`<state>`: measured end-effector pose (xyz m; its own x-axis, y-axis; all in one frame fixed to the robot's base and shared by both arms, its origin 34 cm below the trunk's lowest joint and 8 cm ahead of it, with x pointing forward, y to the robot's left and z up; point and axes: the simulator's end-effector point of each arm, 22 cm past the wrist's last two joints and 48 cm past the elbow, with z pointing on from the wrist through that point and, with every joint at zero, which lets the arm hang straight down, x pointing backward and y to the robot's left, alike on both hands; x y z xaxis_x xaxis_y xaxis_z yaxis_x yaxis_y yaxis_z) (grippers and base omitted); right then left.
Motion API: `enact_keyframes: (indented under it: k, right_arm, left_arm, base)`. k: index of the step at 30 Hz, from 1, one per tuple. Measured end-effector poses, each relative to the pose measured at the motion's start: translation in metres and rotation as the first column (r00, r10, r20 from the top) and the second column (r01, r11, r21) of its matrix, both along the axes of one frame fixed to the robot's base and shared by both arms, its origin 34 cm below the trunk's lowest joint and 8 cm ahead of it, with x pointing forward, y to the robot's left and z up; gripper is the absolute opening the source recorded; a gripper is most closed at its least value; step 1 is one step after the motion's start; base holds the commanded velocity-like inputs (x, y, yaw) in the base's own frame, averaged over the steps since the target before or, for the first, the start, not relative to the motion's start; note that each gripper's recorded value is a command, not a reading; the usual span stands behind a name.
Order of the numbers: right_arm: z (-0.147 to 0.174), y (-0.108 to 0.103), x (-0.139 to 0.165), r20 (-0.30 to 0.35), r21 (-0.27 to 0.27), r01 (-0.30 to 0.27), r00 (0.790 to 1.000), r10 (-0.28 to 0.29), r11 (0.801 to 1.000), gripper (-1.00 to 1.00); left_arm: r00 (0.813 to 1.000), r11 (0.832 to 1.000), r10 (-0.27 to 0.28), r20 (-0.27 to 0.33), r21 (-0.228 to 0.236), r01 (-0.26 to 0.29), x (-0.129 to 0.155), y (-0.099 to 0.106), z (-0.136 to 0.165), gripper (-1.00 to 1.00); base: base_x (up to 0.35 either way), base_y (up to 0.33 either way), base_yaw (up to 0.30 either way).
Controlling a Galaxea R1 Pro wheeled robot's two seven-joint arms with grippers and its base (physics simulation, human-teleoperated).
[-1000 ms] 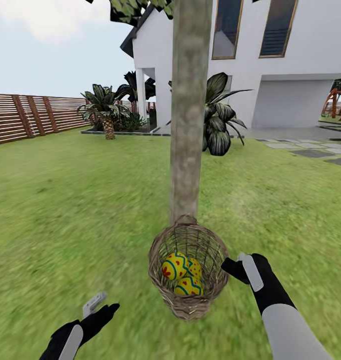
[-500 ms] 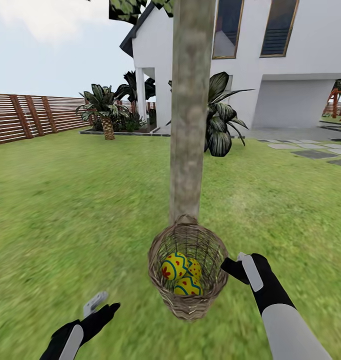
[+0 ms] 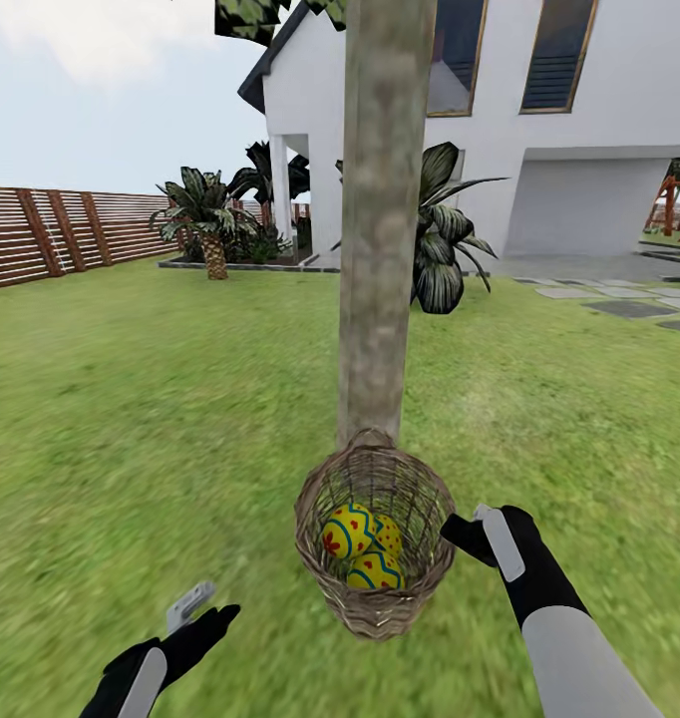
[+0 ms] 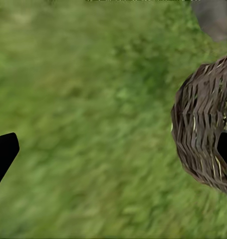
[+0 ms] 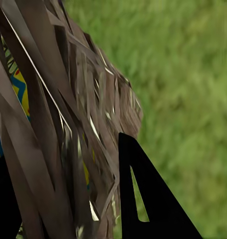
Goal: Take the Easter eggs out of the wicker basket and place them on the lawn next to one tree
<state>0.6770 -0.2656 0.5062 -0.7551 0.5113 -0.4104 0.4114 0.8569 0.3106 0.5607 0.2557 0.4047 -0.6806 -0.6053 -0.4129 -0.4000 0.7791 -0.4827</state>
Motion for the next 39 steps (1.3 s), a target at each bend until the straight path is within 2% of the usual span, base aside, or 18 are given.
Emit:
enact_keyframes:
  k: [7,11,14,21,24,31,34,39]
  right_arm:
    - [-0.001,0.000,0.000,-0.002,0.000,-0.001,1.000,0.001,1.000,-1.00]
    - [-0.001,0.000,-0.001,-0.003,0.000,-0.001,1.000,0.001,1.000,-1.00]
    - [0.000,-0.003,0.000,-0.001,-0.002,0.002,1.000,-0.002,1.000,-1.00]
    - [-0.007,0.000,-0.002,-0.003,-0.001,-0.002,1.000,0.002,1.000,-1.00]
    - [-0.014,0.000,-0.003,-0.001,0.001,-0.002,1.000,0.002,1.000,-1.00]
    - [-0.029,0.000,-0.007,-0.001,0.001,-0.002,1.000,0.002,1.000,-1.00]
    - [-0.033,-0.001,-0.006,0.004,-0.002,0.001,1.000,-0.001,1.000,-1.00]
    - [-0.063,0.004,-0.012,-0.029,0.006,0.015,0.999,-0.014,1.000,-1.00]
  left_arm:
    - [1.000,1.000,-0.001,-0.009,-0.006,0.001,-0.001,-0.003,-0.001,1.00]
    - [0.999,1.000,-0.001,-0.053,0.004,0.001,-0.019,0.001,-0.017,1.00]
    - [0.998,1.000,-0.001,-0.065,0.010,0.002,-0.024,0.003,-0.022,1.00]
    - [0.992,0.998,-0.038,-0.118,-0.062,0.030,-0.035,-0.012,-0.029,1.00]
    - [0.995,0.998,-0.042,-0.089,-0.057,0.037,-0.021,-0.010,-0.022,1.00]
    - [0.997,0.998,-0.059,0.043,-0.026,0.060,0.029,0.002,0.028,1.00]
    - [0.996,0.997,-0.065,0.056,-0.032,0.067,0.037,0.001,0.031,1.00]
    - [0.997,0.997,-0.067,0.048,-0.032,0.068,0.032,0.001,0.018,1.00]
  base:
    - [0.123,0.000,0.000]
    - [0.127,0.000,0.000]
    - [0.227,0.000,0.000]
    - [0.025,0.000,0.000]
    - [0.000,0.000,0.000]
    - [0.000,0.000,0.000]
    - [0.000,0.000,0.000]
    - [0.000,0.000,0.000]
